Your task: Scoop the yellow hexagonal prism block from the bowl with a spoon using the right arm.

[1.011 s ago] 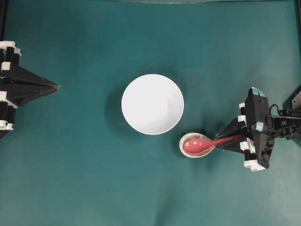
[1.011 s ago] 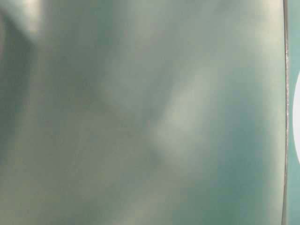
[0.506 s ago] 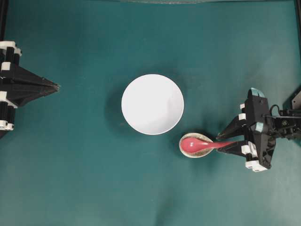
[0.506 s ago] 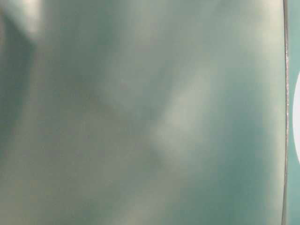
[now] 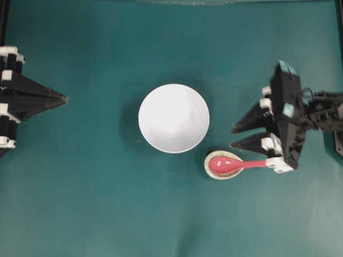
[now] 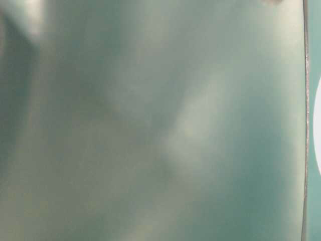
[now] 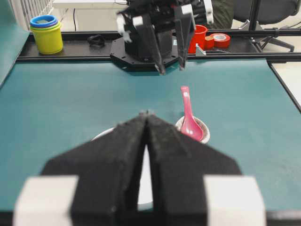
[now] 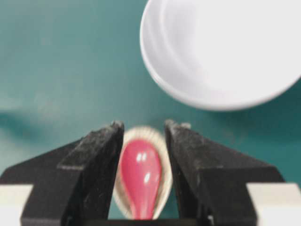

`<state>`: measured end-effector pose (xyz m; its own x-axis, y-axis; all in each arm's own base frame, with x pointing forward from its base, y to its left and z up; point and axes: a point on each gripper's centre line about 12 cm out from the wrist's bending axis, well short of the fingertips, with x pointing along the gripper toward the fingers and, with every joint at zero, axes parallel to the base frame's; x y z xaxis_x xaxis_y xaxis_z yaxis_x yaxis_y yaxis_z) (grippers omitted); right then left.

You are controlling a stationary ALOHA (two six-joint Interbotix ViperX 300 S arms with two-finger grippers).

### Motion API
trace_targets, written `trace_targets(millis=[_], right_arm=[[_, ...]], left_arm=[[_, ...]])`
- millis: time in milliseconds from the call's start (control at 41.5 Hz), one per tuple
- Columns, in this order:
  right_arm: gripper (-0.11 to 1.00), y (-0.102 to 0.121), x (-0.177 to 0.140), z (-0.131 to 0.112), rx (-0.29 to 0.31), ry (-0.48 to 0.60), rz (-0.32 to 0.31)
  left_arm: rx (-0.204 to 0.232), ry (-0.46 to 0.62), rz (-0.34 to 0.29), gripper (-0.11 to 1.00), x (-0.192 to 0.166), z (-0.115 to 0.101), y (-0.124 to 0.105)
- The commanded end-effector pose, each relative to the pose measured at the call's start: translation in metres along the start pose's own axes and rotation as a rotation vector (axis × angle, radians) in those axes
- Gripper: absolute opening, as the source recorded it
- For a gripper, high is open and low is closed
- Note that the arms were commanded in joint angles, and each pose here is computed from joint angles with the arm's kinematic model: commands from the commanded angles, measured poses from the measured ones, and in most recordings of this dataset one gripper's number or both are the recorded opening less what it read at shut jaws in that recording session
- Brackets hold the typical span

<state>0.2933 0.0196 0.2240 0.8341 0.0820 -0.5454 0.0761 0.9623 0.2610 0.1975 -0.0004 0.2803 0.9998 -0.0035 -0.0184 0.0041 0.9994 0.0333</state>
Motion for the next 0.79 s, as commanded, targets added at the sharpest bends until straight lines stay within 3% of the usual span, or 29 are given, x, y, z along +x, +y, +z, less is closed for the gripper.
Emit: trace_targets(millis=[0, 385, 770], right_arm=[[0.46, -0.001, 0.003, 0.031, -0.022, -0.010, -0.011], [0.46, -0.031, 0.056, 0.082, -0.088, 0.112, -0.105], [0.46, -0.062, 0.094, 0.130, -0.035, 0.166, -0.155]], left_arm=[[0.005, -0.020, 0.001, 0.00, 0.002, 0.007, 0.000], [0.003, -0.021, 0.000, 0.00, 0.002, 0.007, 0.000], [0.003, -0.021, 0.002, 0.00, 0.002, 0.007, 0.000]])
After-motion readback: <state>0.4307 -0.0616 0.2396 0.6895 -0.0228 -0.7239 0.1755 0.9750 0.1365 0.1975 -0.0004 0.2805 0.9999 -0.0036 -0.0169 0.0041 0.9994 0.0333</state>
